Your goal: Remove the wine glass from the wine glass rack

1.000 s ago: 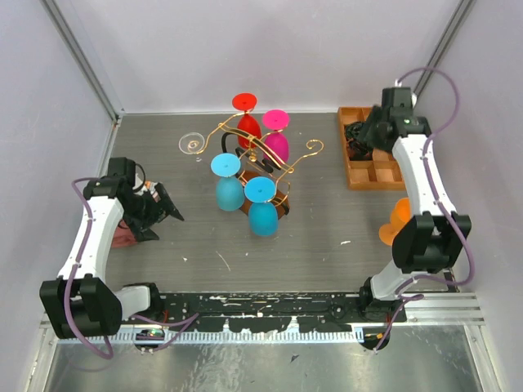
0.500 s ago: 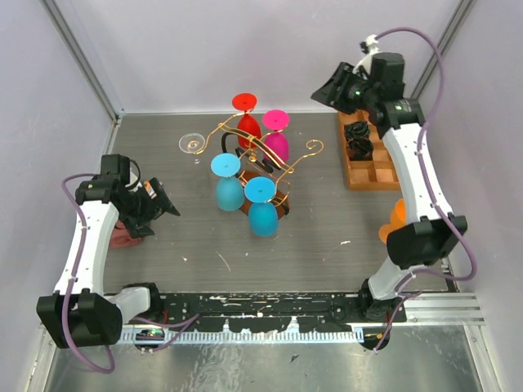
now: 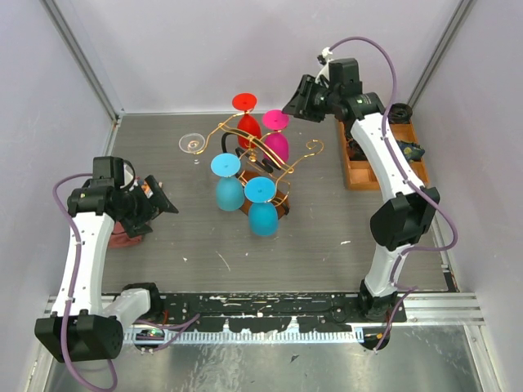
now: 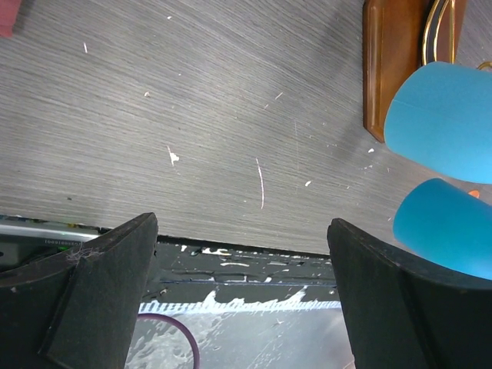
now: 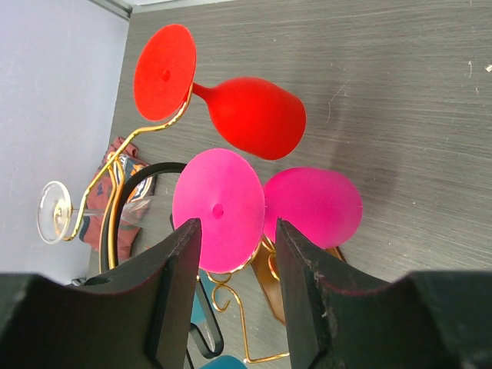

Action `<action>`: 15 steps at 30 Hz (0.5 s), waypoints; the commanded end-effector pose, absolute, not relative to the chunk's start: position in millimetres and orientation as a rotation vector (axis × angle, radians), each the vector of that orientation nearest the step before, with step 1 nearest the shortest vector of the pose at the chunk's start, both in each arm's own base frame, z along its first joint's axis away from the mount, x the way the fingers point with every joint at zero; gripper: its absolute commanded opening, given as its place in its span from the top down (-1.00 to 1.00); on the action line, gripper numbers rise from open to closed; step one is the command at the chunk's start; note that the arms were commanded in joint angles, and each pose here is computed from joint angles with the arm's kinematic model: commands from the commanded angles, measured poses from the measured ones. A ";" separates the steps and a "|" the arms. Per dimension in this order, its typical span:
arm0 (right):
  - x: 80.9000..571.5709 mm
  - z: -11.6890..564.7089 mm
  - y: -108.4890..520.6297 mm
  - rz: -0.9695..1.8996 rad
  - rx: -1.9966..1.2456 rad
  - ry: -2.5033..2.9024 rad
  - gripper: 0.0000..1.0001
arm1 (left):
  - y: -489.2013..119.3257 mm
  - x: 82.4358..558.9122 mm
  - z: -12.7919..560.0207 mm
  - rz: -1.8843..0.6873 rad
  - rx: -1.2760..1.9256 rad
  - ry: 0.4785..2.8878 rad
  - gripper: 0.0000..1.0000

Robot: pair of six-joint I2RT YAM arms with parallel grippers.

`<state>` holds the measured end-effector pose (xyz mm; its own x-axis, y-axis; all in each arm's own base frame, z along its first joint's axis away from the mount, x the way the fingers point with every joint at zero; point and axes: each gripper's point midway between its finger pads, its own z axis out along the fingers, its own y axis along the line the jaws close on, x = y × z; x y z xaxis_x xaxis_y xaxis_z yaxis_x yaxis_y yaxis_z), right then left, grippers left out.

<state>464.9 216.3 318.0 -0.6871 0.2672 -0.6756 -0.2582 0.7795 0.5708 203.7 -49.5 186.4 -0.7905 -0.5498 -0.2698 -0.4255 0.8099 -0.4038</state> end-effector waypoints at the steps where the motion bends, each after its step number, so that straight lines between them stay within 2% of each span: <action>1: 470.7 339.4 223.9 0.837 -0.035 2.086 0.03 | -54.4 200.1 194.9 -0.499 -0.716 2.610 -0.98; 15: 473.0 317.9 240.1 0.844 -0.046 2.132 0.10 | -55.9 194.7 189.6 -0.505 -0.732 2.632 -0.98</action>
